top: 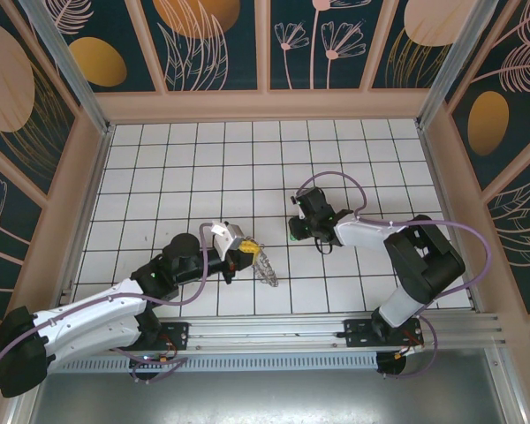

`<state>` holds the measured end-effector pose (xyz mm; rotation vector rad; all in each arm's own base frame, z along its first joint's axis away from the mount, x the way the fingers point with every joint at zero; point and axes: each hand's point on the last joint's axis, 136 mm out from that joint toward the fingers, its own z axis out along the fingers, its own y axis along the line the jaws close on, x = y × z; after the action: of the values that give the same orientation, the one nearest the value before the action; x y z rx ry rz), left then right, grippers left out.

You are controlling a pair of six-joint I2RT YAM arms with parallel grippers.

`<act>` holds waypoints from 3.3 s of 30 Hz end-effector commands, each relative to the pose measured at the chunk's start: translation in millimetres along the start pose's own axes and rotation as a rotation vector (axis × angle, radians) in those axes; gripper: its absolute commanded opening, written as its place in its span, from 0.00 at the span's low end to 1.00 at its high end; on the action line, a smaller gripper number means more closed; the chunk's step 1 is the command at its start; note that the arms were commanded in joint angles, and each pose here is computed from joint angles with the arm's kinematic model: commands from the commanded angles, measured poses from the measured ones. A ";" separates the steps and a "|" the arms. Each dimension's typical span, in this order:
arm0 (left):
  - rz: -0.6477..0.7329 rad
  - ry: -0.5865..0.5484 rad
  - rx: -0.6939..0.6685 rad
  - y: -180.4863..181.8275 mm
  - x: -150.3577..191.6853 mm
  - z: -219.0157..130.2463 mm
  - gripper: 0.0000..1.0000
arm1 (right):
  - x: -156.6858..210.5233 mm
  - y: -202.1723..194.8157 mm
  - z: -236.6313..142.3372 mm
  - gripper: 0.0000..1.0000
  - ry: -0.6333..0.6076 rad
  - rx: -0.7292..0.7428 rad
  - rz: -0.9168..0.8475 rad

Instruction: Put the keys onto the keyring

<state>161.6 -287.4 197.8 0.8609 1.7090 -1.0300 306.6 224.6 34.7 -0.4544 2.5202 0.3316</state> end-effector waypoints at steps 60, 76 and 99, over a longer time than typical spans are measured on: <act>0.027 -0.057 0.000 -2.5 -24.6 -1.7 0.00 | 1.4 1.4 11.2 0.20 0.078 0.092 -0.065; 0.025 -0.058 0.003 -3.5 -25.9 -1.8 0.00 | -1.7 4.3 0.4 0.00 0.063 0.063 -0.058; 0.016 -0.053 0.002 -2.4 -20.7 -2.5 0.00 | 3.7 1.2 -8.0 0.17 0.052 0.060 -0.027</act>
<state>162.1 -287.7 200.1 0.8619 1.7149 -1.0273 299.0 227.1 30.9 -0.5168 2.5792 0.2313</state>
